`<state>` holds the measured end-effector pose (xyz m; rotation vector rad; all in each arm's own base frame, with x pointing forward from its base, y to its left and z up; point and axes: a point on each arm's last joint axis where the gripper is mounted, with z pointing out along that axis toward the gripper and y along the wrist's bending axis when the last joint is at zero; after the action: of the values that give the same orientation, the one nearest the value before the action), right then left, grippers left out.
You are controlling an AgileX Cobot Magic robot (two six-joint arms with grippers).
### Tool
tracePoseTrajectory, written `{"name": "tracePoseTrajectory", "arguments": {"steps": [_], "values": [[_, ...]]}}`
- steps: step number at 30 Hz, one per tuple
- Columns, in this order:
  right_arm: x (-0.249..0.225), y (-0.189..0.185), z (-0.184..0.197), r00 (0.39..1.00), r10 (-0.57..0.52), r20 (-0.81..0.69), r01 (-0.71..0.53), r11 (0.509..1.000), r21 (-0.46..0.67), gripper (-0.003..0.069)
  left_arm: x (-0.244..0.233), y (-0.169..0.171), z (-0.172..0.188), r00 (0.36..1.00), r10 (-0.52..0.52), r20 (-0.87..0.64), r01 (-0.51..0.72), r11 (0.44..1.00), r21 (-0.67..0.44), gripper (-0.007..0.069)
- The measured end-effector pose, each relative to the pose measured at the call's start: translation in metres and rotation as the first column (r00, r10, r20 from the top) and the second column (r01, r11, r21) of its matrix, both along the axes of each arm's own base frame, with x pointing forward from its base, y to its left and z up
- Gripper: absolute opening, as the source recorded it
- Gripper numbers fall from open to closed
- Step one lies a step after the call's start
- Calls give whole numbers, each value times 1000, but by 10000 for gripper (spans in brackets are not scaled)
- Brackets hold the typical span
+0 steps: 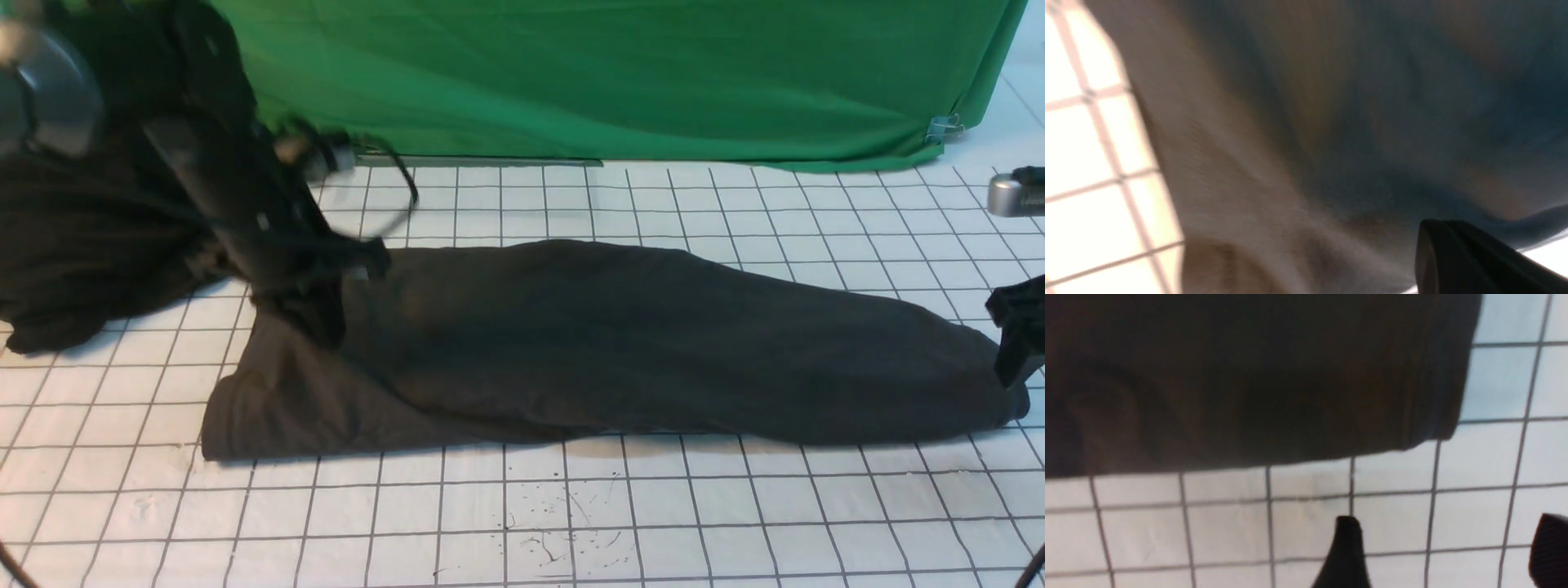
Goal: Fold a long-sleeved shirt over a white checkered tablecloth.
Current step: 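Pull the folded dark garment lengthwise by its ends to straighten it flat on the table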
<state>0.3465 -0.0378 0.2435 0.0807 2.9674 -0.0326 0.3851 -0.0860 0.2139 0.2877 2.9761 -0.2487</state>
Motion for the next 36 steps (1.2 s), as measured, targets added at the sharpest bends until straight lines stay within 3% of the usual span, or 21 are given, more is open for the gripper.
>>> {"name": "tracePoseTrajectory", "arguments": {"steps": [6,12,14,15,20,22,32,35,36], "values": [[9,-15,-21,999,-50,-13,51,998,46,570,-18,6,-49,1000,28,8,-28,999,45,-7],[21,-13,-62,995,-42,-88,51,994,97,570,-22,21,-51,992,122,17,-122,992,18,-6],[23,-13,-71,994,-40,-104,51,993,105,540,-22,25,-51,991,132,12,-132,991,18,-6],[24,-12,-73,994,-36,-106,48,993,111,498,-22,25,-52,991,132,10,-133,991,19,-6],[26,-11,-73,996,-1,-90,13,992,126,104,-22,26,-52,990,137,11,-137,990,16,-4],[28,-16,-68,996,-1,-92,11,995,102,48,-22,26,-52,991,133,10,-133,991,11,-4],[17,-52,-49,980,-113,-163,121,992,41,46,-28,20,-51,987,144,-69,-149,986,-70,-4],[17,-55,-49,981,-115,-158,119,993,16,120,-34,16,-52,984,124,-125,-137,986,-98,-4],[17,-58,-49,981,-112,-157,114,993,0,205,-38,16,-47,985,109,-135,-123,987,-102,-4]]}}
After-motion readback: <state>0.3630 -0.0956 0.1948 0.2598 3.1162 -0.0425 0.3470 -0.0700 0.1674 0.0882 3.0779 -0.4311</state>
